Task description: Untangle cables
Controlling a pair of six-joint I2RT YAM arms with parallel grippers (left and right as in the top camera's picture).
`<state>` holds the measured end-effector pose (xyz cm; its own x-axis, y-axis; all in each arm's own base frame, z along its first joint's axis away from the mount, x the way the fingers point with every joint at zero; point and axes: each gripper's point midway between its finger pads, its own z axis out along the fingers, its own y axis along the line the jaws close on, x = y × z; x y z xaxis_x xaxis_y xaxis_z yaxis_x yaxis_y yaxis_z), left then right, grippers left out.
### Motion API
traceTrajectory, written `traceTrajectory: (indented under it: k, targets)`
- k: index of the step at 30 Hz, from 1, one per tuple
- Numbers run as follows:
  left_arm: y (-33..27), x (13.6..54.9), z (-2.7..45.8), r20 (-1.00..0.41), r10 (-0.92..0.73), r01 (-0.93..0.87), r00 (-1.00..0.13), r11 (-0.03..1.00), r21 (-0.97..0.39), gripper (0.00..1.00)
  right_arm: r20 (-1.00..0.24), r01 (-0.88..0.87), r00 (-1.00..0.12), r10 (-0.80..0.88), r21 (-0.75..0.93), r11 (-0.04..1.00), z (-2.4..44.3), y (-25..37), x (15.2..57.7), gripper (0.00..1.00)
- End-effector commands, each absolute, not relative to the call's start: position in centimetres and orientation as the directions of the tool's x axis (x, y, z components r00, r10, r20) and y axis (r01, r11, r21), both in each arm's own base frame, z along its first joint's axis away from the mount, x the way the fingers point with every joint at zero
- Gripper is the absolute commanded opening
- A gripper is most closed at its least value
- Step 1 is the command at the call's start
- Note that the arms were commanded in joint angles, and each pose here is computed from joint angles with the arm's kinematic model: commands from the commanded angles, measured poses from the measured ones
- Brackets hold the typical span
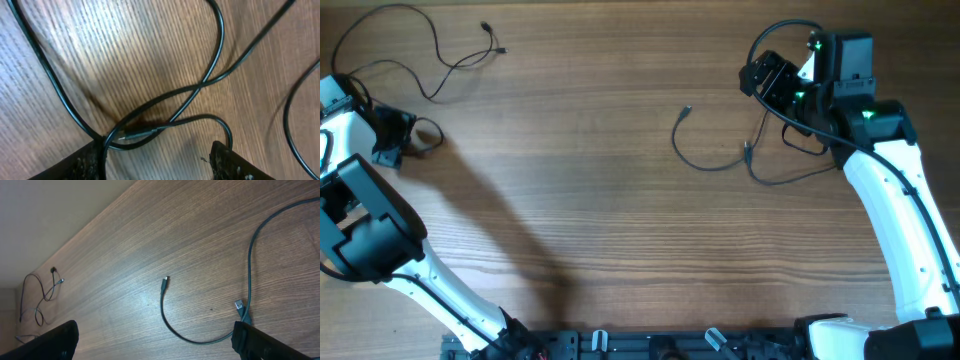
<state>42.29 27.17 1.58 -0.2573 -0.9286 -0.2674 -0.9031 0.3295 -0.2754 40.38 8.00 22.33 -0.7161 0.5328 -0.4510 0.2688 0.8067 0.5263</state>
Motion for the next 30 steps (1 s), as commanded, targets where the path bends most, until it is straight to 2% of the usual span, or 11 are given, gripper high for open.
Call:
traceTrajectory:
  k: [1, 5, 8, 12, 14, 15, 17, 19, 23, 26, 30]
  targets:
    - [26.6, 41.8, 1.1, -0.229, -0.937, -0.908, -0.265, 0.323, -0.268, 0.75, -0.436, 0.277, -0.722, 0.537, 0.530, 0.802, 21.9, 8.1, 40.5, 1.00]
    - [26.1, 40.0, 3.5, -0.225, -0.938, -0.924, -0.264, 0.313, -0.221, 0.96, -0.437, 0.275, -0.723, 0.536, 0.529, 0.803, 21.9, 8.1, 40.5, 1.00]
    - [26.7, 38.9, 8.4, -0.316, -0.918, -0.928, -0.241, 0.314, -0.203, 1.00, -0.439, 0.274, -0.721, 0.536, 0.530, 0.803, 22.0, 8.1, 40.5, 1.00]
    - [21.7, 41.5, 20.6, -0.441, -0.861, -0.774, -0.252, 0.453, -0.443, 1.00, -0.438, 0.275, -0.722, 0.536, 0.530, 0.802, 22.0, 8.1, 40.5, 1.00]
    - [14.8, 43.6, 25.2, -0.409, -0.836, -0.574, -0.367, 0.549, -0.608, 1.00, -0.438, 0.274, -0.722, 0.536, 0.530, 0.803, 22.0, 8.1, 40.5, 1.00]
    - [8.9, 44.7, 27.0, -0.388, -0.785, -0.431, -0.482, 0.598, -0.676, 1.00, -0.436, 0.276, -0.722, 0.537, 0.530, 0.802, 21.9, 8.1, 40.5, 1.00]
    - [2.3, 45.6, 26.6, -0.406, -0.677, -0.315, -0.614, 0.681, -0.661, 0.99, -0.444, 0.284, -0.714, 0.541, 0.523, 0.804, 22.0, 7.7, 40.6, 1.00]
    - [-4.5, 45.6, 23.1, -0.451, -0.464, -0.185, -0.763, 0.824, -0.535, 1.00, -0.454, 0.338, -0.693, 0.560, 0.482, 0.808, 21.5, 6.1, 40.5, 1.00]
    - [-11.7, 44.7, 16.9, -0.384, -0.280, -0.113, -0.880, 0.908, -0.404, 0.98, -0.504, 0.549, -0.623, 0.598, 0.263, 0.793, 19.3, 0.4, 38.7, 1.00]
    - [-19.3, 42.7, 13.8, -0.370, 0.027, 0.188, -0.929, 0.894, -0.407, 0.92, -0.499, 0.553, -0.624, 0.602, 0.263, 0.791, 19.2, 0.4, 38.7, 1.00]
    - [-26.7, 40.4, 10.0, -0.436, 0.402, 0.549, -0.805, 0.783, -0.292, 0.93, -0.446, 0.513, -0.654, 0.611, 0.333, 0.791, 19.2, 1.5, 38.9, 1.00]
